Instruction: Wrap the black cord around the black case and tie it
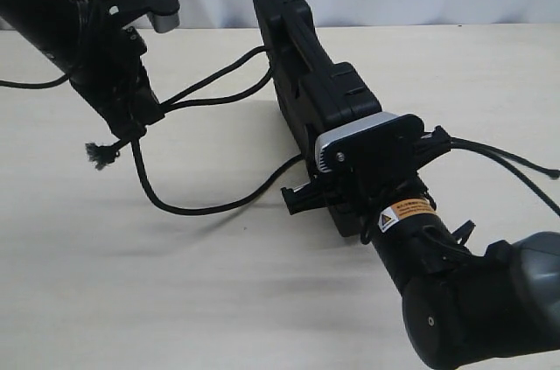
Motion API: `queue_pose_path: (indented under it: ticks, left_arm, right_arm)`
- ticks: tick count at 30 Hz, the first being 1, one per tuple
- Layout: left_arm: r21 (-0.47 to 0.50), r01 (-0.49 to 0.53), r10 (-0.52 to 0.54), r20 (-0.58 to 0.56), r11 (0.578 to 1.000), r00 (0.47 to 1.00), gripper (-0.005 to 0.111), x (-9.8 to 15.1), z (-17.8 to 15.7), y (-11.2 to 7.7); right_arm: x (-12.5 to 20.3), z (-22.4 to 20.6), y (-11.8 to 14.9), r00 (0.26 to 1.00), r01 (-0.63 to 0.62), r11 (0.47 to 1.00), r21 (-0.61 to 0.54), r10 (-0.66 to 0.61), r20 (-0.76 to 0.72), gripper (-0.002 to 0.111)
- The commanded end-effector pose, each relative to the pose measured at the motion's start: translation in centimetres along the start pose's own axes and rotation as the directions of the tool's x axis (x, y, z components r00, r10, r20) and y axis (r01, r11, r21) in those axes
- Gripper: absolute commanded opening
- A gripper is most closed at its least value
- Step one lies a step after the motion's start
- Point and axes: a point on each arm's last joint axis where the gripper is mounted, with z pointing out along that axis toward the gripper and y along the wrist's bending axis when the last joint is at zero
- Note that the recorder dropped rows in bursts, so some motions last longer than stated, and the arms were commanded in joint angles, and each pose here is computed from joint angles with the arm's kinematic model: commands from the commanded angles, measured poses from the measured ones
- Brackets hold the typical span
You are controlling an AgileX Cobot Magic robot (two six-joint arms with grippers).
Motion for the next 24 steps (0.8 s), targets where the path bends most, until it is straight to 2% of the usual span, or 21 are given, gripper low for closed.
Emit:
queue_pose_path:
  ticks: [1, 8, 11, 17, 24]
  left_arm:
    - [-0.013, 0.022, -0.022, 0.003, 1.000, 1.000, 0.000, -0.5, 0.3, 0.7]
    - [-0.012, 0.008, -0.008, -0.034, 1.000, 0.999, 0.000, -1.0, 2.3, 1.2]
    - [-0.037, -0.001, 0.001, -0.004, 0.999, 1.000, 0.000, -2.1, 2.7, 1.2]
    - [-0.068, -0.074, 0.074, -0.004, 0.995, 0.997, 0.000, -4.0, 1.9, 0.7]
    - [-0.082, -0.068, 0.067, -0.009, 0.994, 0.998, 0.000, -4.6, 1.2, 0.9]
  right_arm:
    - [-0.9, 0.0, -0.1, 0.998, -0.013, 1.000, -0.002, 0.013, 0.062, 0.004]
    - [-0.9, 0.0, -0.1, 0.997, -0.034, 0.999, -0.003, 0.034, 0.062, 0.004]
    - [-0.9, 0.0, -0.1, 0.997, -0.032, 0.999, -0.007, 0.033, 0.064, 0.004]
    - [-0.9, 0.0, 0.0, 0.997, -0.030, 0.999, -0.011, 0.031, 0.066, 0.004]
    - [-1.1, -0.1, 0.4, 0.996, -0.008, 0.998, -0.056, 0.013, 0.086, 0.004]
